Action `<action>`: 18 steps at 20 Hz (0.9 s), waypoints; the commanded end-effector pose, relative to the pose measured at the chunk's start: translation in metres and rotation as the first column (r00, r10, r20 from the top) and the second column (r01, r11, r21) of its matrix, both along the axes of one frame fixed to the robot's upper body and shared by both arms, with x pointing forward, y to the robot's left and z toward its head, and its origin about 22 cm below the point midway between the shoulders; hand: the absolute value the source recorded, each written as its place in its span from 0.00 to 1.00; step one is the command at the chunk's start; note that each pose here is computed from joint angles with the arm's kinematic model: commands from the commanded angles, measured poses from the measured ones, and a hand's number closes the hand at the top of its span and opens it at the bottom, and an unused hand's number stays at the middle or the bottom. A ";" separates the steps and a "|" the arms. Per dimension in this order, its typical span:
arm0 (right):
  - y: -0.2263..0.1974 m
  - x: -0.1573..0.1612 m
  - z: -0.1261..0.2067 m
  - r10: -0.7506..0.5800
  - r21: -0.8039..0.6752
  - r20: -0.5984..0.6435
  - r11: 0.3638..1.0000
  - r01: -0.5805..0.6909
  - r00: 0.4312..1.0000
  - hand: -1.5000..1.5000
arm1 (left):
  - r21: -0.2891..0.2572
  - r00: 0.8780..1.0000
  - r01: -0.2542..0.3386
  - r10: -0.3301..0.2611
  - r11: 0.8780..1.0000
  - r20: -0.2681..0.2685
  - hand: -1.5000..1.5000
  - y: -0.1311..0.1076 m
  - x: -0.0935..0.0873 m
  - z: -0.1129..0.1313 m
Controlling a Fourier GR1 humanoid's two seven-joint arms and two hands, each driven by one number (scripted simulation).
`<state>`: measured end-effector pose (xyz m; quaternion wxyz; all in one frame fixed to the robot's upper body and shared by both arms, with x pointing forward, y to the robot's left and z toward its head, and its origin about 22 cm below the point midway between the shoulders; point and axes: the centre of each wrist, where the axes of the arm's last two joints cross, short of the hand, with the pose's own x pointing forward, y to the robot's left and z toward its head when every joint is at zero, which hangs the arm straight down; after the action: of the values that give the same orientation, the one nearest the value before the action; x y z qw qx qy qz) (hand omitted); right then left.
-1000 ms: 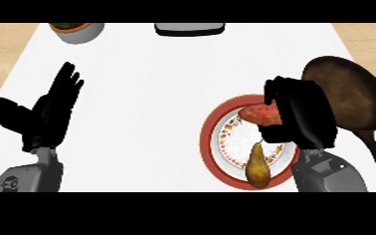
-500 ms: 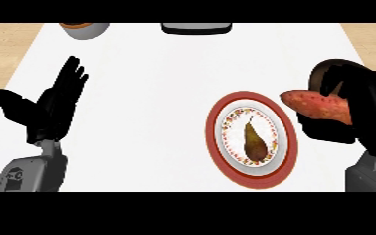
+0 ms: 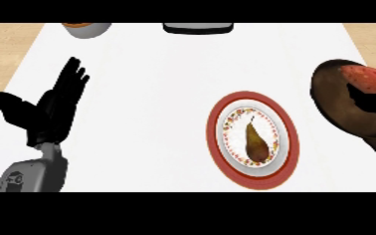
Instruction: Pick the sweet potato from the plate and place it in the pan
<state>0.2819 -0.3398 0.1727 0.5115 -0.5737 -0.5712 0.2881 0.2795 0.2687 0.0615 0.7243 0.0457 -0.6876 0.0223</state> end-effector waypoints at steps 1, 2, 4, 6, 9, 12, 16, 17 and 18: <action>-0.042 0.015 -0.010 -0.035 0.046 0.050 0.998 0.033 0.998 1.00 | 0.010 1.000 0.010 -0.010 1.000 -0.001 0.50 -0.002 0.005 -0.004; -0.067 0.016 -0.011 -0.054 0.056 0.053 0.997 0.051 0.997 1.00 | -0.003 1.000 0.018 -0.018 1.000 0.010 0.50 0.010 0.003 0.005; -0.080 0.019 -0.044 -0.028 0.058 0.043 0.998 0.026 0.999 1.00 | -0.014 1.000 0.023 -0.023 1.000 0.012 0.50 -0.001 0.004 0.014; -0.095 0.030 -0.045 -0.017 0.053 0.014 0.998 0.016 1.000 1.00 | 0.005 1.000 0.018 -0.018 1.000 -0.014 0.50 0.001 -0.005 0.006; -0.104 0.033 -0.085 0.036 0.059 0.000 0.998 -0.036 0.999 1.00 | 0.000 1.000 0.018 -0.018 1.000 -0.002 0.50 0.001 0.013 0.005; -0.117 0.047 -0.090 0.072 0.108 -0.025 0.992 -0.068 0.997 1.00 | -0.007 0.999 0.030 -0.030 1.000 0.012 0.50 0.009 0.000 -0.011; -0.121 0.059 -0.110 0.086 0.086 -0.056 0.993 -0.081 0.995 1.00 | 0.010 1.000 0.024 -0.024 1.000 -0.001 0.50 -0.006 0.001 0.003; -0.106 0.066 -0.121 0.072 0.072 -0.078 0.995 -0.066 0.994 1.00 | 0.010 0.999 0.036 -0.036 0.999 0.011 0.50 -0.002 -0.016 -0.012; -0.129 0.053 -0.122 0.033 0.053 -0.102 0.998 -0.028 0.994 1.00 | 0.004 1.000 0.027 -0.027 1.000 0.010 0.50 -0.017 0.005 0.001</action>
<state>0.3371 -0.4561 0.0679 0.5407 -0.5280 -0.5834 0.2976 0.2808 0.2632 0.0611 0.7212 0.0383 -0.6916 0.0105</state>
